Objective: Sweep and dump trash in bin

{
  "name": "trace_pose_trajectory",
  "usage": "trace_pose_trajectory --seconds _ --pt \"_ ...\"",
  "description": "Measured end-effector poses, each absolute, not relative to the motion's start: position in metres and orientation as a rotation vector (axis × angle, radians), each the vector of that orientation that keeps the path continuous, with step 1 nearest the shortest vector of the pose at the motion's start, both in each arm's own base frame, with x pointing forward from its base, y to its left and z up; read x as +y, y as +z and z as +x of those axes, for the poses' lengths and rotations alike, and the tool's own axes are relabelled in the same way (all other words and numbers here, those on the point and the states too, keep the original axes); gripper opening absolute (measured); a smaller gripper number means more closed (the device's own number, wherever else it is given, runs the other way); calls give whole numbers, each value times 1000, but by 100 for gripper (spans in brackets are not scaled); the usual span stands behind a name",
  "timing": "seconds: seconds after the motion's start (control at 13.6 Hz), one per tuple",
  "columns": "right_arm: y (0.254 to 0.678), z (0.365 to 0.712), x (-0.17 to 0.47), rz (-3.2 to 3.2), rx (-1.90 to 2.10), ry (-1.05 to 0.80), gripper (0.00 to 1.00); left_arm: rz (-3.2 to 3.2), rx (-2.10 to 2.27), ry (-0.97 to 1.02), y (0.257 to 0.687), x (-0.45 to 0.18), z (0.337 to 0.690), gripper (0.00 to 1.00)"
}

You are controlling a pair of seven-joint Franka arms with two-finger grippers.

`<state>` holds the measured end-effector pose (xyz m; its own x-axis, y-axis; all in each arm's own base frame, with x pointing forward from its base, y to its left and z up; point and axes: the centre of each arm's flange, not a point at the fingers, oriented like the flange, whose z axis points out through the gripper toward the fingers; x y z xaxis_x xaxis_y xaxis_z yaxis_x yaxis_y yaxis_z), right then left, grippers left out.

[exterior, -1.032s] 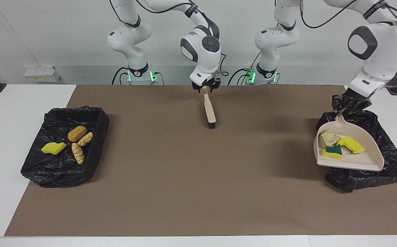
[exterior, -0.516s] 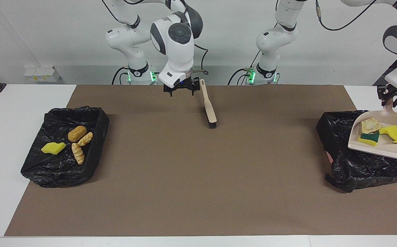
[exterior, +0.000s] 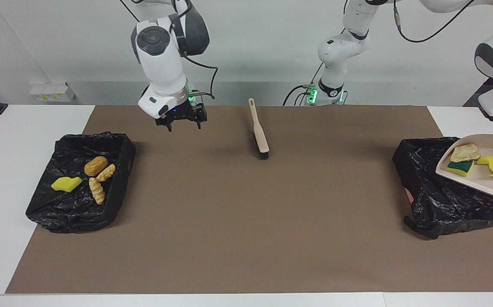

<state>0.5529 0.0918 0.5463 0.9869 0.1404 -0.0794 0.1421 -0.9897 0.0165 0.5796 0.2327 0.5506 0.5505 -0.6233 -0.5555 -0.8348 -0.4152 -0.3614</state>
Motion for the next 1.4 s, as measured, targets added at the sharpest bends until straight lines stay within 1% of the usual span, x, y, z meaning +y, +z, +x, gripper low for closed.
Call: trace_pose_trajectory --seconds 0.22,0.37,0.59,0.81,0.96,1.18,1.4 --pt "557 561 41 3103 305 -92 100 -2049 1219 496 552 209 591 32" --pt "563 563 12 3105 307 -76 100 -1914 1232 572 554 203 597 32" --pt "569 560 -23 3089 311 -104 100 -1817 1247 623 551 193 604 32" --pt "595 546 -27 3096 183 -148 100 -1726 1253 680 554 173 609 32" --pt "613 539 -23 3095 49 -138 100 -1660 1252 702 560 157 615 32" --pt "617 537 -14 3108 -21 -127 100 -1644 1242 723 565 140 620 32" --pt "616 537 -3 3114 -67 -129 100 -1712 1129 872 558 119 606 32"
